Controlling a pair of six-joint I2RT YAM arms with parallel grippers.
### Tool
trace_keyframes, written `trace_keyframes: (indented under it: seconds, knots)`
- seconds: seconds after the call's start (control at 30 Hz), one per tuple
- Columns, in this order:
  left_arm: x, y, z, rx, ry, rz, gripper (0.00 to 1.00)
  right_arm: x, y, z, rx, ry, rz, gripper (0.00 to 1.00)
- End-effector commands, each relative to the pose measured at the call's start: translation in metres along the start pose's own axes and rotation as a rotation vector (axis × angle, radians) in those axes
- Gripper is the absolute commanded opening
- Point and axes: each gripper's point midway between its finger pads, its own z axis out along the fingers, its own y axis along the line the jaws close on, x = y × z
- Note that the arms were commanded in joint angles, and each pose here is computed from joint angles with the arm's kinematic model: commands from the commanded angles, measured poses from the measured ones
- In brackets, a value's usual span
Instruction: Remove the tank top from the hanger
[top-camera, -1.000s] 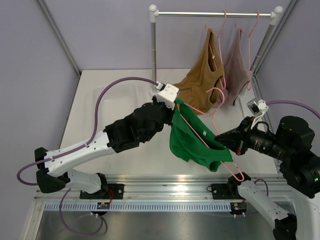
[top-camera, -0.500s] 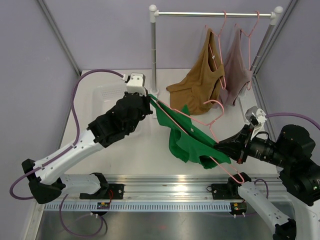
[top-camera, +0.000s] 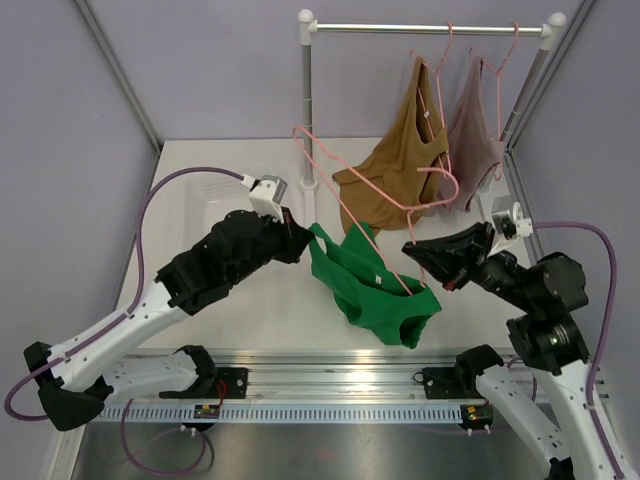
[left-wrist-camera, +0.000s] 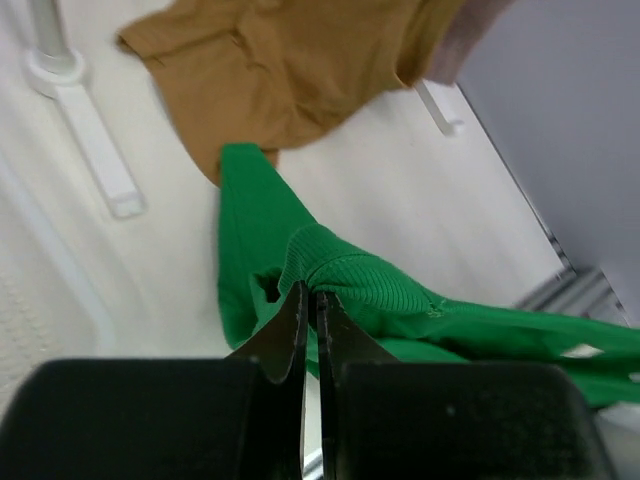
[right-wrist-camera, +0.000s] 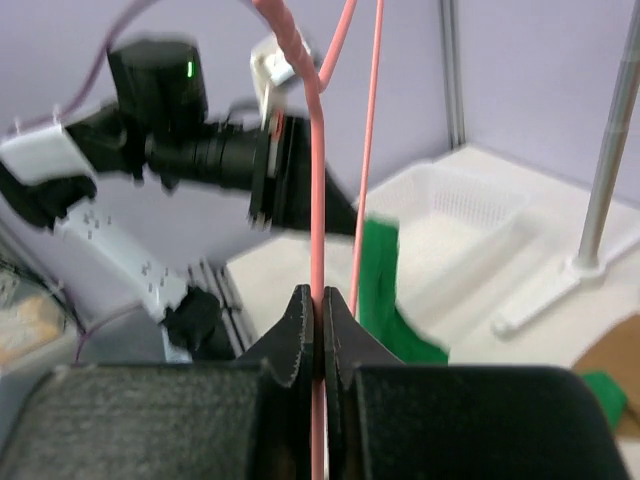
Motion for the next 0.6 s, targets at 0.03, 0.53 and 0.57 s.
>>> trace_keyframes:
  seconds: [0.03,0.53,0.57]
  knots:
    - [0.023,-0.055,-0.016,0.312,0.074,0.029,0.00,-0.095,0.006,0.027,-0.102,-0.404,-0.102,0.00]
    - [0.070,0.034,-0.012,-0.172,0.170,0.147,0.43,-0.081,-0.133,0.041,0.642,-0.068,0.137,0.00]
    - [0.068,0.035,-0.014,-0.183,0.171,0.149,0.61,-0.086,-0.131,0.041,0.645,-0.066,0.133,0.00]
